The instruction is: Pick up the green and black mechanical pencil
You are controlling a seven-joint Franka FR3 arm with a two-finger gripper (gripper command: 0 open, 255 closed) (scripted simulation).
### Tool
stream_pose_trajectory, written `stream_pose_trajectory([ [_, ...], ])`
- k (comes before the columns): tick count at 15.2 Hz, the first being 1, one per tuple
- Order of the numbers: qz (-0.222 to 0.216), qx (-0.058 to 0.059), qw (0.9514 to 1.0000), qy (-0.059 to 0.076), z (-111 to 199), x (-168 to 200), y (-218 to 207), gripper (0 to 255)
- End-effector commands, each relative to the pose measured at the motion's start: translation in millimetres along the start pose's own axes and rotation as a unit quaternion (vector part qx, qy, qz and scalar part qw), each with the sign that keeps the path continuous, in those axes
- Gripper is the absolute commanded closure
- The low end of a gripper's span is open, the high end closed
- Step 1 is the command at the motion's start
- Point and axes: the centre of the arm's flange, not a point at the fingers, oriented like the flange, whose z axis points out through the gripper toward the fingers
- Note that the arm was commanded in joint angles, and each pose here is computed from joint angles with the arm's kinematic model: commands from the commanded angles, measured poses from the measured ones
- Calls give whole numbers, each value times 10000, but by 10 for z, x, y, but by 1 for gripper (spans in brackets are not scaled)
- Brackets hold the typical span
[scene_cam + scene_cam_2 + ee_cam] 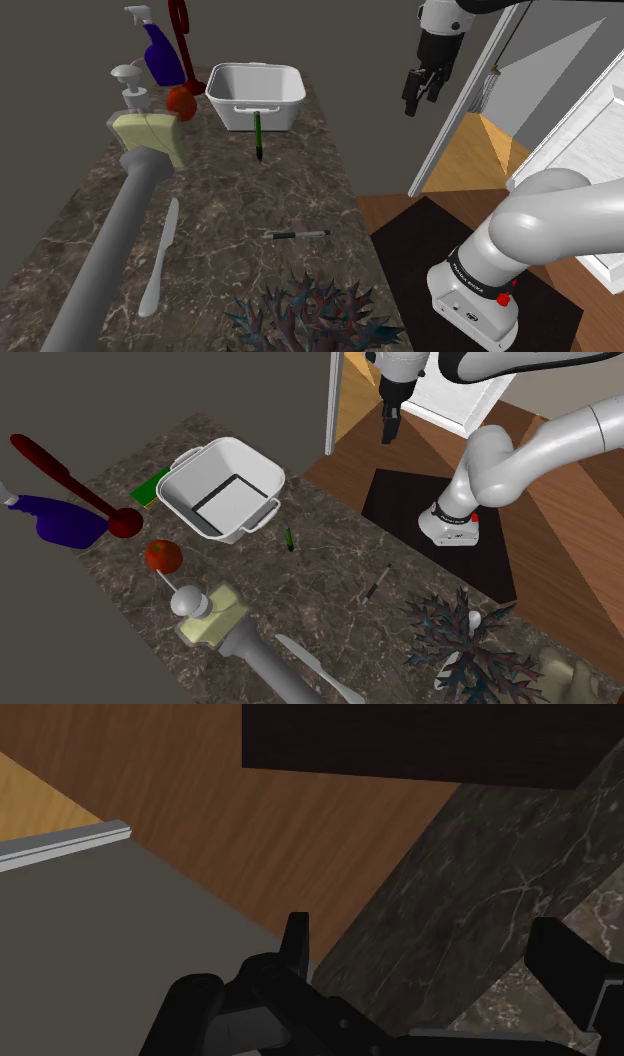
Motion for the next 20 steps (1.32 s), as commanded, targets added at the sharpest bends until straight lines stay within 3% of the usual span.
stream_pose_trajectory([
  [1, 0, 0, 10000, 0, 0, 0, 0, 0],
  [20, 144, 357, 9990, 208, -157, 1369, -1940, 0],
])
